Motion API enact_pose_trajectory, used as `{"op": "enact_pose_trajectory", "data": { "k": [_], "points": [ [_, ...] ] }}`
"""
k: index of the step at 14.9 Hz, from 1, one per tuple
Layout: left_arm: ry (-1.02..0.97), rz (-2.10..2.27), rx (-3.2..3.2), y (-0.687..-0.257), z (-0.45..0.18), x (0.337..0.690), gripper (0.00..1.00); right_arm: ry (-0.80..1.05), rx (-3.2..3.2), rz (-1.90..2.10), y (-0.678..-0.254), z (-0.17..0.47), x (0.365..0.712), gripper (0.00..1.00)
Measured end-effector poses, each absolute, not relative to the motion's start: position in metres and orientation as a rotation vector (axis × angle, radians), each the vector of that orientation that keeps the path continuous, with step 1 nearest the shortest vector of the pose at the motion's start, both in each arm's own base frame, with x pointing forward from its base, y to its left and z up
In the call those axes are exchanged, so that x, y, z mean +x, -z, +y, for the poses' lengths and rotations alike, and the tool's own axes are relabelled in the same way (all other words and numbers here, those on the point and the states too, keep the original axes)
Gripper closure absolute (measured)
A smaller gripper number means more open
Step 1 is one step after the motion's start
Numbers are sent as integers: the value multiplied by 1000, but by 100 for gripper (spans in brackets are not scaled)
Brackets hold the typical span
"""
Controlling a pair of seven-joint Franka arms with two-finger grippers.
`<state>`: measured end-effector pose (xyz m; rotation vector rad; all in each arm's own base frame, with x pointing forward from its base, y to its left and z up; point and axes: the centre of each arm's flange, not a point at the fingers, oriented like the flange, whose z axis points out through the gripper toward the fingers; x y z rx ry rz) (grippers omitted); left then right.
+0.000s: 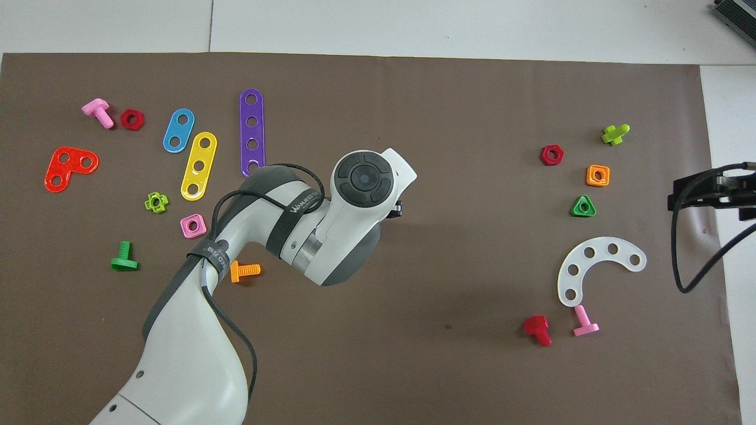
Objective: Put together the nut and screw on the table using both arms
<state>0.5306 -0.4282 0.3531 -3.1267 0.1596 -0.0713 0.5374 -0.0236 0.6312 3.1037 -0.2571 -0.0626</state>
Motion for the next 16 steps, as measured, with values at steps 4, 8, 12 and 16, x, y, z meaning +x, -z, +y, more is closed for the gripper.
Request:
{"op": "enact_pose_trajectory", "data": {
  "k": [4,8,12,16],
  "points": [
    [99,146,-3140,-355,-430,532,54,63,3104,-257,-631,-24,537,0],
    [117,146,-3149,-353,-431,532,54,64,3104,-257,-631,-24,537,0],
    [133,147,-3156,-342,-429,530,54,65,3103,-257,-630,-24,537,0],
    [155,148,-3166,-339,-428,528,54,66,3103,-257,-630,-24,537,0]
  ]
}}
